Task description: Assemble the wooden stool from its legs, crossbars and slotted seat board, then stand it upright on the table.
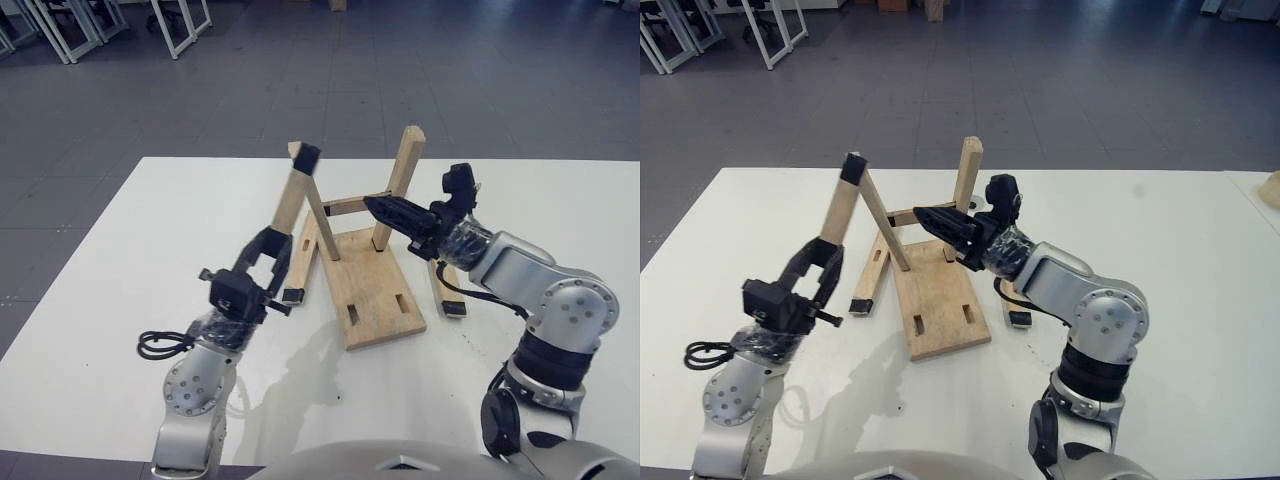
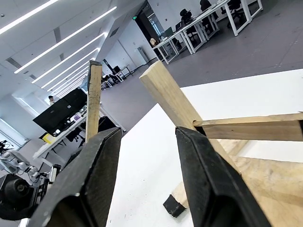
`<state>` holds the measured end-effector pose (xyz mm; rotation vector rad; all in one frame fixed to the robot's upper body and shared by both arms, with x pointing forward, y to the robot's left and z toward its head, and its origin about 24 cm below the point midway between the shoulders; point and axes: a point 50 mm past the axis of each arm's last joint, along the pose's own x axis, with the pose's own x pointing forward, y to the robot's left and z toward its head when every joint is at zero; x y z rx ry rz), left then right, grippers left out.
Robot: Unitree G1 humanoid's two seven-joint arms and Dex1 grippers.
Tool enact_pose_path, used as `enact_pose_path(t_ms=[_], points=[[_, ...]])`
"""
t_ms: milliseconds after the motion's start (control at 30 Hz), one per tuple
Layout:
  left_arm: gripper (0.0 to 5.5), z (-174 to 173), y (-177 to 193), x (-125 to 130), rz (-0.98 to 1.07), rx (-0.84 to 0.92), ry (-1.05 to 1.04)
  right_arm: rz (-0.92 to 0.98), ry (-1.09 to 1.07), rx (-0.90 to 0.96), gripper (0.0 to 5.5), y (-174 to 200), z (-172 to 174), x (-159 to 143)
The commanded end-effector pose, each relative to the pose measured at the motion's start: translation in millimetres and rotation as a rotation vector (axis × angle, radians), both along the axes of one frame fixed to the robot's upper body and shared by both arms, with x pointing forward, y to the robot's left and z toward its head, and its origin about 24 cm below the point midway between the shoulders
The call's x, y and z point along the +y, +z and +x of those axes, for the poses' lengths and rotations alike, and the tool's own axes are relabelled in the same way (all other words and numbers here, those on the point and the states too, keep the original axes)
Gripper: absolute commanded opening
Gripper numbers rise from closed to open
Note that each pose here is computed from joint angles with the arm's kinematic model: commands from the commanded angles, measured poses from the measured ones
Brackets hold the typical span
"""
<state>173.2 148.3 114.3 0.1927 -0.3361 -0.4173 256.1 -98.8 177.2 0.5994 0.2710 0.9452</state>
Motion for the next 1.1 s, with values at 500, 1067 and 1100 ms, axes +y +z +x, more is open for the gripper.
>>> enact_pose_path(t_ms=[500,1067,1100], points=[[1.30,17,-15,-16,0.004,0.041,-0.166,0.083,0.134,-0.021,2.08,14,7,32],[1.30,21,-18,-18,0.026,0.045,-0.176,0.154,0.107,-0.054,1.89,25,24,43],[1.30,21,-18,-19,0.024,0.044,-0.173,0.168,0.111,-0.048,1.72,25,24,44]])
